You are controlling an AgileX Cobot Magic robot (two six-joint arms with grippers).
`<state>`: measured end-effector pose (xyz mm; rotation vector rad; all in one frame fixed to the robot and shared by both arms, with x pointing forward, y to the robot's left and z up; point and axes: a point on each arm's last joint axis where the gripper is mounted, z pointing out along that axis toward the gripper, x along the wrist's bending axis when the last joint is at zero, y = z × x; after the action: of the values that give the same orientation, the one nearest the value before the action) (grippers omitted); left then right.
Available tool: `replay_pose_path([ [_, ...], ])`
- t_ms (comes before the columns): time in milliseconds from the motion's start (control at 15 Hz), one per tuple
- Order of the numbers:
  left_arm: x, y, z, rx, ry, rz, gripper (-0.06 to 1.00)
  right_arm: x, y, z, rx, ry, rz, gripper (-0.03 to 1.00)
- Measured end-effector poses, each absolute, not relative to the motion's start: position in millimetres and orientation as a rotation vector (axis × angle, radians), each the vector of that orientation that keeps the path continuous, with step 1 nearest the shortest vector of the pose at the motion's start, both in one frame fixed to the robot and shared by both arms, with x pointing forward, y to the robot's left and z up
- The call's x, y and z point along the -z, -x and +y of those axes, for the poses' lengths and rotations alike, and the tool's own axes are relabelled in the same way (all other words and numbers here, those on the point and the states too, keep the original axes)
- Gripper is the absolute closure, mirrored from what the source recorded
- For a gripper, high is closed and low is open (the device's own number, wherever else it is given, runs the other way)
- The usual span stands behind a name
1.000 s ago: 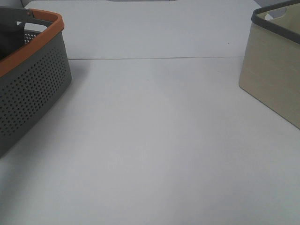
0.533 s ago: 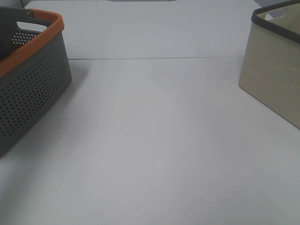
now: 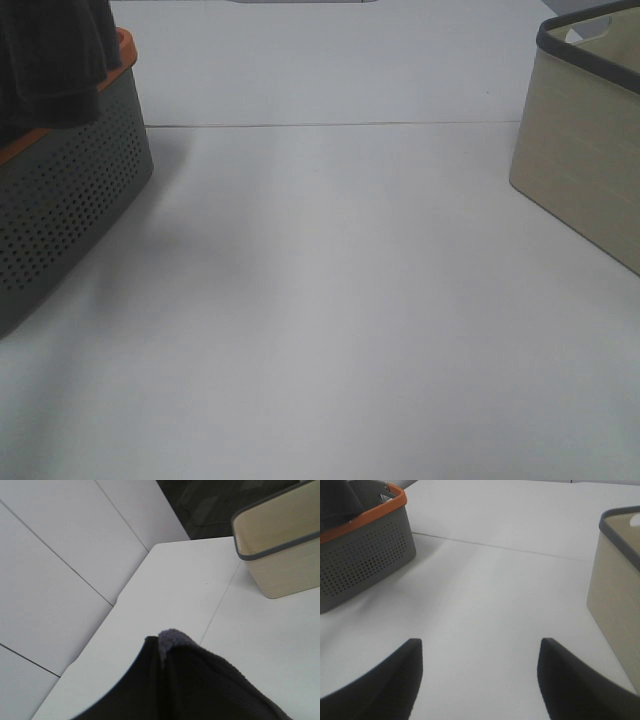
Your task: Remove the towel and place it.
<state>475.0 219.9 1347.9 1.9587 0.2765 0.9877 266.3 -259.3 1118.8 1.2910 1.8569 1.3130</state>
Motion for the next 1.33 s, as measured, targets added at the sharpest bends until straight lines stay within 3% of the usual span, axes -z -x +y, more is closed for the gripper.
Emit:
replay_pose_path([
  [267, -1323.2, -496.9, 151.7, -0.955, -2.047, 0.205, 0.94, -1122.5, -284.5, -260.1, -1.31, -1.284, 1.854, 0.38],
  [333, -1304.8, -503.4, 109.1, -0.945, -2.104, 0.161, 0.94, -1119.3, -299.7, -260.8, -1.274, -1.317, 1.903, 0.38],
  [600, -1265.7, -514.4, 42.3, -0.901, -2.175, 0.1, 0.94, -1119.0, -324.1, -261.2, -1.277, -1.32, 1.91, 0.38],
  [933, -1237.3, -524.1, 0.0, -0.842, -2.148, 0.101, 0.94, -1113.7, -359.6, -256.4, -1.359, -1.356, 1.957, 0.38],
  [1333, -1235.8, -542.5, -16.6, -0.872, -1.99, 0.24, 0.94, -1095.2, -401.5, -231.3, -1.453, -1.347, 2.104, 0.38],
])
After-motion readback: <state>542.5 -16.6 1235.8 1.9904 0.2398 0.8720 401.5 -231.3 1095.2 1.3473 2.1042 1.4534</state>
